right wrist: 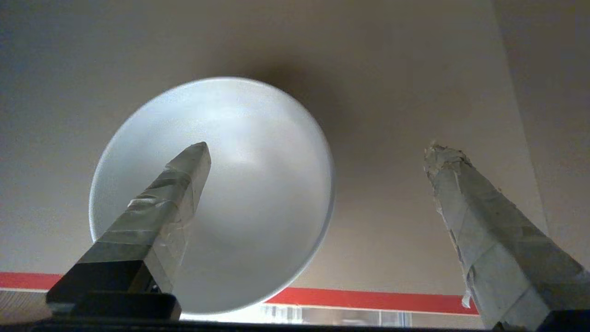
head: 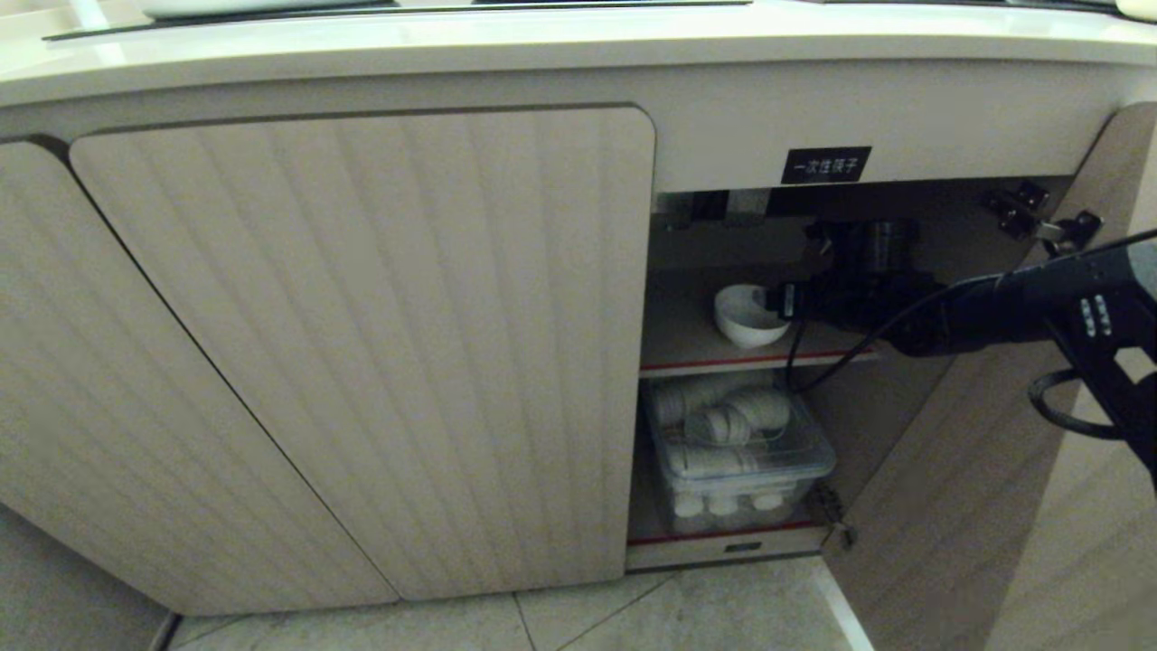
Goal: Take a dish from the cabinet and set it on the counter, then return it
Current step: Take the bowl from the cabinet
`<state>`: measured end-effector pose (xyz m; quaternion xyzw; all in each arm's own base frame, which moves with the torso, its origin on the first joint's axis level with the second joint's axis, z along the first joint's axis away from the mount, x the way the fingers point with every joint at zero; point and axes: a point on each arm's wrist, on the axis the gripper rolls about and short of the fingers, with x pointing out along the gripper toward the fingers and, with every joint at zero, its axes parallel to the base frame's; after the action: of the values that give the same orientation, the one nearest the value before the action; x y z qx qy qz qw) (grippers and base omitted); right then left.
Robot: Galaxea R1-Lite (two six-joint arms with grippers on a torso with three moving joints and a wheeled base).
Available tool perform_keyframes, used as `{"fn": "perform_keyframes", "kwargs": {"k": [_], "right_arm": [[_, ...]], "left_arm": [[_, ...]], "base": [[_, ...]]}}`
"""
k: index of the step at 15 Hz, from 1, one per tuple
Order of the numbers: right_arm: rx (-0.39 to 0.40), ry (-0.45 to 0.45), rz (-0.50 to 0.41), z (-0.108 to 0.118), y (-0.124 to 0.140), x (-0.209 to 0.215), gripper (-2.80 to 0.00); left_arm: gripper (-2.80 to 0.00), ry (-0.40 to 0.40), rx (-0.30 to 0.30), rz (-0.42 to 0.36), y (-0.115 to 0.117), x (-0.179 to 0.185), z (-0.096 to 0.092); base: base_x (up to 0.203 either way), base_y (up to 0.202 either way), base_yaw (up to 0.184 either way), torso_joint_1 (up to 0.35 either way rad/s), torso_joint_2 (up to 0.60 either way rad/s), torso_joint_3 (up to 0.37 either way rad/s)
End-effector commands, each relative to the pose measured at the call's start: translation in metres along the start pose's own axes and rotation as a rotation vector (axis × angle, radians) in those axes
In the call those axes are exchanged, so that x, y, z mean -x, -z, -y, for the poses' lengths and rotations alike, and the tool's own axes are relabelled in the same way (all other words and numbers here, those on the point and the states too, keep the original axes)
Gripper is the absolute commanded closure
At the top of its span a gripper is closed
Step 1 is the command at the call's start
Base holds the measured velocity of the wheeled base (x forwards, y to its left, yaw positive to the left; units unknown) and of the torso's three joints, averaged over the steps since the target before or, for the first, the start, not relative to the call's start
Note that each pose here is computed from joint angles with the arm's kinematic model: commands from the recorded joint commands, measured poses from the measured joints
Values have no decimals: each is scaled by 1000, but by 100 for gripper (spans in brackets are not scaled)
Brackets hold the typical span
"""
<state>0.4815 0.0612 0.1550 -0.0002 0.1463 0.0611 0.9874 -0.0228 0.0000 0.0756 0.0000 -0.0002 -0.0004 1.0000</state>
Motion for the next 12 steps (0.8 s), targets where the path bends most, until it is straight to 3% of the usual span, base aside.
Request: {"fn": "perform_keyframes", "kwargs": {"k": [1,12], "right_arm": [[0,-1,1,0,-3,-1,-280],[-1,1,-78,-1,-4,-5,-280]], "left_arm": [[0,-1,0,0,0,0,0],[0,-1,0,0,0,0,0]], "base": [[0,0,0,0,0,0],[0,0,0,0,0,0]]}}
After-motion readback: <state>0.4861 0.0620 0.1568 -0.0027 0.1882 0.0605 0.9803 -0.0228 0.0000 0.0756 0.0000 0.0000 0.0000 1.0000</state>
